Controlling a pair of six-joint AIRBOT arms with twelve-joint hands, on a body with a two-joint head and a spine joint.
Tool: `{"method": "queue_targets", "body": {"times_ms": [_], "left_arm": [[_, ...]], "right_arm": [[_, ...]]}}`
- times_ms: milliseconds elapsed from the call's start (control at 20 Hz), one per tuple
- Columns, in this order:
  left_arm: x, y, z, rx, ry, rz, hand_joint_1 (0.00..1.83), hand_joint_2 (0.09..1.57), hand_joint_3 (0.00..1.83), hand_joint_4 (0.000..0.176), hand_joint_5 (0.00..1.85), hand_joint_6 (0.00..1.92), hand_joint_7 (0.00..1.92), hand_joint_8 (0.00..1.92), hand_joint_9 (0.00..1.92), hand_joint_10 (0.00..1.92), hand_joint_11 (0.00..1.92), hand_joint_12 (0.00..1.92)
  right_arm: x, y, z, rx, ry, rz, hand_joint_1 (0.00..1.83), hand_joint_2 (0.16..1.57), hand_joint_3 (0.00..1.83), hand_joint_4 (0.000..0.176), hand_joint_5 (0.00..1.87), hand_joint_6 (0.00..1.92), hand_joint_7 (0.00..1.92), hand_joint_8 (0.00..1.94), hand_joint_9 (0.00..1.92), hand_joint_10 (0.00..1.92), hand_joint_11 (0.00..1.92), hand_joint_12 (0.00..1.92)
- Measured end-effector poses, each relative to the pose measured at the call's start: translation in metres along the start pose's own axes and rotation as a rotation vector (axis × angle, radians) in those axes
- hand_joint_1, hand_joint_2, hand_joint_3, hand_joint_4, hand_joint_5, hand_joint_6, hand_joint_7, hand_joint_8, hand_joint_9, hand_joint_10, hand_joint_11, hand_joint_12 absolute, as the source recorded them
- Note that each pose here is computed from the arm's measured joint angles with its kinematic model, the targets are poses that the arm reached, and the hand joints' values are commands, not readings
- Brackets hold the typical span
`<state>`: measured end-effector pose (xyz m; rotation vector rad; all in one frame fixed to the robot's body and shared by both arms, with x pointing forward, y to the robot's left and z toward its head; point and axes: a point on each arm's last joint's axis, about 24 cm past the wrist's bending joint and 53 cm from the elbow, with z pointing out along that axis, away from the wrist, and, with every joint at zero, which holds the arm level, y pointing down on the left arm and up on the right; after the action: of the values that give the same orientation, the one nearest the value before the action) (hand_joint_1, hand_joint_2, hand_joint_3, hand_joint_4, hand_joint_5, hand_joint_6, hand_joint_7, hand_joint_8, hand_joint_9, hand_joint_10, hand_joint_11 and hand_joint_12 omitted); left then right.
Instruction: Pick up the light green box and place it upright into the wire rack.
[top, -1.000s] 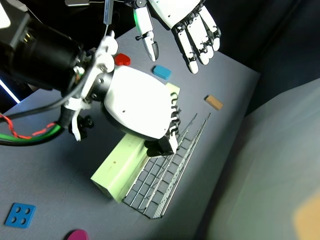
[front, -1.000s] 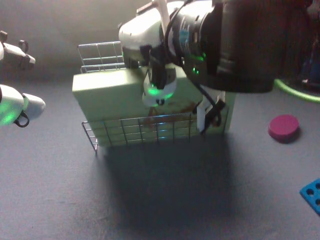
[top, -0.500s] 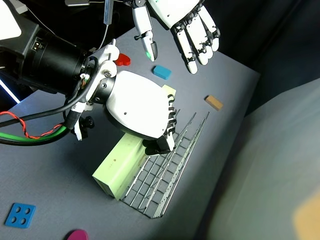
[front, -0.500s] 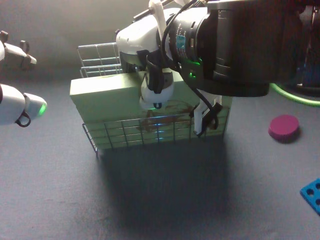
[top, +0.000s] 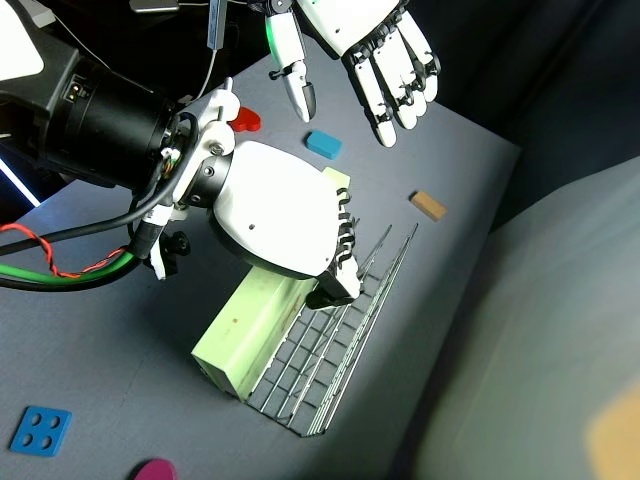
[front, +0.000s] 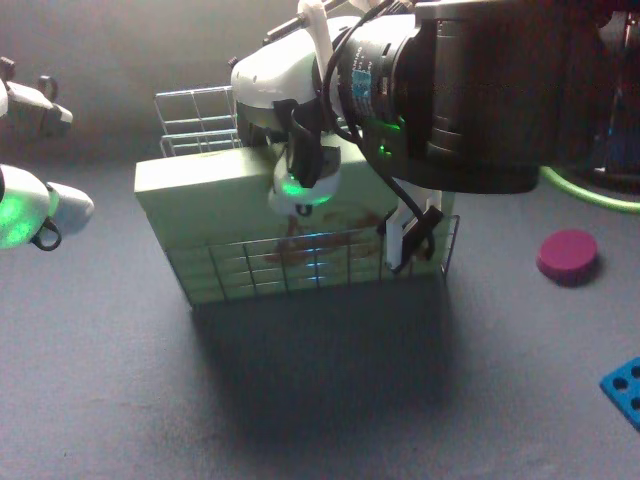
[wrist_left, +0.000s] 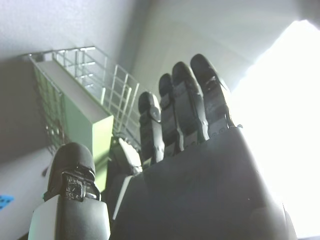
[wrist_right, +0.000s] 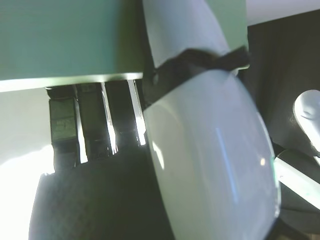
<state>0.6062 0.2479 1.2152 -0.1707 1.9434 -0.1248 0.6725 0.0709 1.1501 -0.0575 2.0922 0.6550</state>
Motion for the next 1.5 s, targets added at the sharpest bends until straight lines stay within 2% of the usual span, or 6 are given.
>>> {"method": "queue_targets", "body": {"times_ms": [450,1050,1250,1350,1450,1500], "left_arm": [[0.004,-0.024,-0.009,0.05,0.001,0.036,0.19,1.26,0.0,0.09,0.3,0.0,0.28,0.0,0.25,0.0,0.0,0.52],[0.008,-0.061,-0.018,0.134,0.002,0.067,0.19,1.26,0.0,0.089,0.32,0.0,0.27,0.0,0.27,0.0,0.0,0.57],[0.01,-0.069,-0.019,0.151,0.007,0.069,0.2,1.26,0.0,0.089,0.34,0.0,0.32,0.01,0.31,0.01,0.0,0.64],[0.01,-0.069,-0.02,0.148,0.004,0.077,0.2,1.26,0.0,0.09,0.36,0.01,0.36,0.01,0.36,0.02,0.0,0.7],[0.013,-0.077,-0.022,0.169,0.01,0.083,0.25,1.26,0.0,0.039,0.62,0.02,0.62,0.02,0.6,0.04,0.12,0.99],[0.014,-0.081,-0.023,0.178,0.01,0.086,0.29,1.25,0.0,0.014,0.74,0.04,0.73,0.04,0.69,0.06,0.25,1.02]], "right_arm": [[-0.014,-0.008,-0.02,-0.009,-0.023,0.008,0.79,1.06,0.0,0.0,0.45,0.0,0.44,0.0,0.39,0.01,0.0,1.14],[-0.046,-0.02,-0.154,-0.085,-0.131,-0.055,0.76,1.04,0.0,0.0,0.43,0.01,0.41,0.01,0.35,0.01,0.0,1.06],[-0.012,-0.047,-0.173,-0.021,-0.014,0.049,0.76,1.05,0.0,0.0,0.57,0.01,0.64,0.02,0.59,0.05,0.18,1.23],[-0.008,-0.061,-0.176,0.013,-0.008,0.043,0.76,1.05,0.0,0.0,0.65,0.02,0.73,0.03,0.7,0.12,0.28,1.29],[-0.003,-0.065,-0.174,0.016,-0.008,0.007,0.8,1.08,0.0,0.0,0.95,0.13,0.9,0.26,0.66,1.15,0.63,1.59],[0.0,-0.062,-0.173,0.006,-0.006,0.007,0.92,1.14,0.02,0.125,0.87,0.97,0.88,0.56,0.73,1.34,0.73,1.72]]}}
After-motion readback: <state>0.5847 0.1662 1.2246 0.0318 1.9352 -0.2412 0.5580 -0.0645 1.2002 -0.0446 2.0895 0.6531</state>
